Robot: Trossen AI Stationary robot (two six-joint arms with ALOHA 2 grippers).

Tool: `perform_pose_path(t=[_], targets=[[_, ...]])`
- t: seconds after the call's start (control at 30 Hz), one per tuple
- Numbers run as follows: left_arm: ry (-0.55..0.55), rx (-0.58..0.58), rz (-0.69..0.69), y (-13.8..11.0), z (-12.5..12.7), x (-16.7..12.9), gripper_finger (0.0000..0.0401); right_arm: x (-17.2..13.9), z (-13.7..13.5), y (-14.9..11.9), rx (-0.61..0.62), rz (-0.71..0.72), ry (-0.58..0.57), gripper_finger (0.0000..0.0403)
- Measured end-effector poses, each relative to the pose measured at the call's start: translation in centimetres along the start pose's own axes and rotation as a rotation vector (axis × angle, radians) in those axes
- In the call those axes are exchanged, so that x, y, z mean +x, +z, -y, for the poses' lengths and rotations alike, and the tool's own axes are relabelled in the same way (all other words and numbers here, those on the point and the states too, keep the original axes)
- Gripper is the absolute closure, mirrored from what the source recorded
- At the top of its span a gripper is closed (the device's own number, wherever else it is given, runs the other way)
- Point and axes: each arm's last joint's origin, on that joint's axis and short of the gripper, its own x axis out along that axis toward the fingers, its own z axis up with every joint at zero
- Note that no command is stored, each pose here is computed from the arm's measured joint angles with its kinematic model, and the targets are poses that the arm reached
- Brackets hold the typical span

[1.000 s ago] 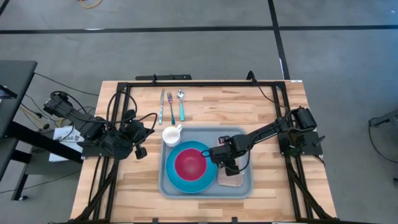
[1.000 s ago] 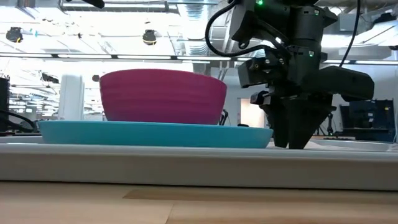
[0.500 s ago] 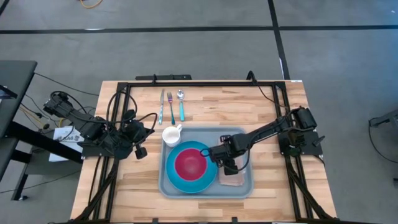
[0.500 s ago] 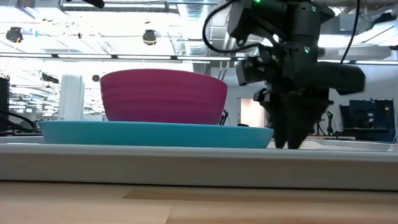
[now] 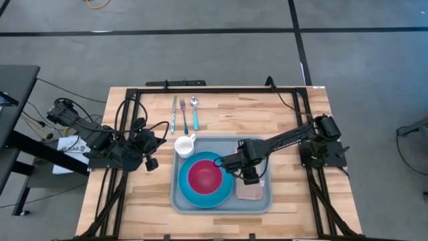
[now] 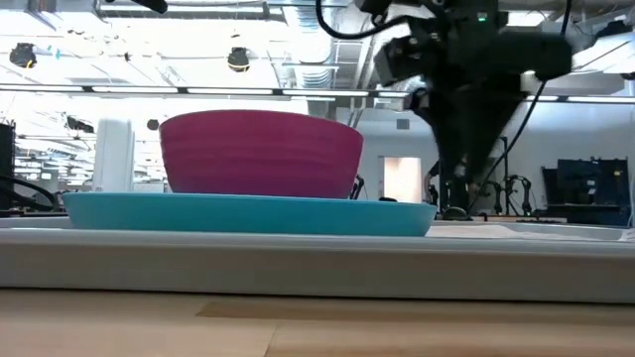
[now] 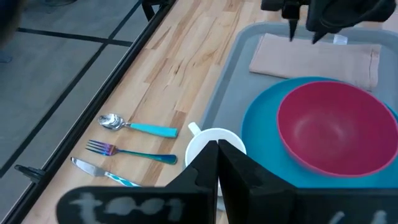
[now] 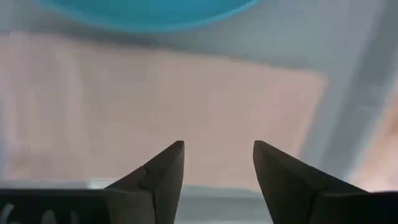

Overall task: Set up tray
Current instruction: Put the purple fork on the gray napkin

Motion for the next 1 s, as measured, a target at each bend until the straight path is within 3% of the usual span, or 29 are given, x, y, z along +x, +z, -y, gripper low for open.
perform_pose_path(t=[0.2, 0.3, 0.5, 0.77, 0.9, 1.0], targets=[[-0.04, -0.012, 0.002, 0.2, 0.2, 0.0, 0.0401, -0.9, 2.5, 0.0, -0.071, 0.07, -0.03, 0.0225], [0.047, -0.042, 0.045, 0.3, -0.1, 0.1, 0.0401, -1.9, 4.7, -0.8, -0.026, 0.114, -0.003, 0.0225], [0.224, -0.028, 0.105, 0.8, -1.4, 0.6, 0.0401, -3.7, 8.8, -5.8, 0.125, 0.242, -0.035, 0.0223], [0.485, -0.099, 0.067, 2.6, -5.2, 3.7, 0.0367, -4.5, 12.0, -10.2, 0.329, 0.759, -0.175, 0.0225], [0.491, -0.172, 0.02, 3.8, -8.1, 5.8, 0.0338, -4.5, 13.4, -11.0, 0.361, 0.928, -0.268, 0.0226], [0.462, -0.231, 0.001, 4.4, -10.3, 7.1, 0.032, -4.1, 14.6, -11.1, 0.377, 0.968, -0.32, 0.0227]])
